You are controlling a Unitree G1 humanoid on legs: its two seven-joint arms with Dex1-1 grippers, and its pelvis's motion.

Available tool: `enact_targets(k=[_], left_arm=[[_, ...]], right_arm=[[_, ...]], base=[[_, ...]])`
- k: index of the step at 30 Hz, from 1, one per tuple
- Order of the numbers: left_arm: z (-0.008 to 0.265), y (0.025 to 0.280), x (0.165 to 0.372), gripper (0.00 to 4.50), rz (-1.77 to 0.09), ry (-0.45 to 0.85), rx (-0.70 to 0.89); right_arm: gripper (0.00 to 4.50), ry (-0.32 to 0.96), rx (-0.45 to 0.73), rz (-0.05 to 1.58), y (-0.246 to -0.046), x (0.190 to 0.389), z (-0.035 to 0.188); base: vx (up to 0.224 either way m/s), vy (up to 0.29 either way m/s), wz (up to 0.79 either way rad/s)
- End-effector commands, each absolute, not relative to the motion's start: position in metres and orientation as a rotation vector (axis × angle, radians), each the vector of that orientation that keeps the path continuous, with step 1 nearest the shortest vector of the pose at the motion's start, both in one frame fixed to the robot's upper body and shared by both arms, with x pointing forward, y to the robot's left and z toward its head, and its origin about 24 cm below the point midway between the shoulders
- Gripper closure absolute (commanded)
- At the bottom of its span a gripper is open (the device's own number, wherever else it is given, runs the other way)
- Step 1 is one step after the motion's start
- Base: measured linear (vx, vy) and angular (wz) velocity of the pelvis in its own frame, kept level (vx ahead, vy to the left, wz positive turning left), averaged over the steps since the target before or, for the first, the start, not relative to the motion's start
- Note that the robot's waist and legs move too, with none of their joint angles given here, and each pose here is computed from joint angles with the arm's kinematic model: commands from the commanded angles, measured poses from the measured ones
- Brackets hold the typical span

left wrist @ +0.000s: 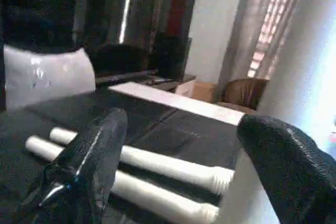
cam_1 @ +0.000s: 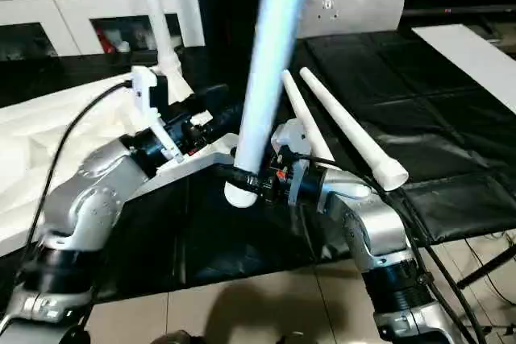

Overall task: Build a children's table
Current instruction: Pick table leg

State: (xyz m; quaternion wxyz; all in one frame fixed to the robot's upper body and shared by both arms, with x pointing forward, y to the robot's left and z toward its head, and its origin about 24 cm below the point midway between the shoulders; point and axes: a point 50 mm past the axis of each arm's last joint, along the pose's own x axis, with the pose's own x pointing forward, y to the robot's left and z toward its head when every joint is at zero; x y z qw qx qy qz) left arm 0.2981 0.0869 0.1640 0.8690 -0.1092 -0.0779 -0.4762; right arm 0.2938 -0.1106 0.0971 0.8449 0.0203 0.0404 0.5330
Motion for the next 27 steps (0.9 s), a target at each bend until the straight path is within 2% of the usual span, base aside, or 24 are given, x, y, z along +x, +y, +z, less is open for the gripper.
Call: enact_targets(k=[1,5,9,11,14,16,17,21,22,24,26,27], left_arm=[[0.170,0.071,0.288,0.50,-1.109,-0.189,-0.192],[0.167,0.075,0.291,0.50,-1.085,-0.185,-0.170],[0.164,0.092,0.305,0.50,-0.941,-0.179,-0.160],[0.161,0.115,0.317,0.50,-0.777,-0.147,-0.147],[0.160,0.135,0.322,0.50,-0.657,-0.110,-0.107],[0.154,0.154,0.325,0.50,-0.532,-0.067,-0.091],[0.149,0.164,0.325,0.50,-0.454,-0.046,-0.085],[0.138,0.177,0.318,0.50,-0.334,-0.053,-0.099],[0.134,0.182,0.315,0.50,-0.266,-0.062,-0.078],[0.129,0.183,0.310,0.50,-0.236,-0.045,-0.096],[0.114,0.191,0.303,0.50,-0.064,0.039,-0.019],[0.106,0.194,0.300,0.50,-0.002,0.104,0.033]], right_arm=[[2.57,0.087,0.023,1.084,-0.111,0.300,0.098],[2.57,0.080,0.028,1.063,-0.111,0.301,0.098],[2.57,0.062,0.056,0.948,-0.119,0.308,0.100],[2.57,0.098,0.076,0.771,-0.131,0.315,0.101],[2.57,0.133,0.067,0.694,-0.138,0.313,0.102],[2.57,0.136,0.087,0.680,-0.135,0.308,0.105],[2.57,0.139,0.083,0.669,-0.132,0.305,0.106],[2.57,0.075,0.084,0.597,-0.127,0.300,0.112],[2.57,0.108,0.102,0.621,-0.125,0.296,0.111],[2.57,0.070,0.147,0.580,-0.126,0.295,0.114],[2.57,-0.010,0.217,0.473,-0.133,0.295,0.121],[2.57,0.011,0.226,0.438,-0.135,0.295,0.120]], base=[[0.000,0.000,0.00],[0.000,0.000,0.00],[0.000,0.000,0.00],[0.000,0.000,0.00],[0.000,0.000,0.00],[0.000,0.000,0.00],[0.000,0.000,0.00],[0.000,0.000,0.00],[0.000,0.000,0.00],[0.000,0.000,0.00],[0.000,0.000,0.00],[0.000,0.000,0.00]])
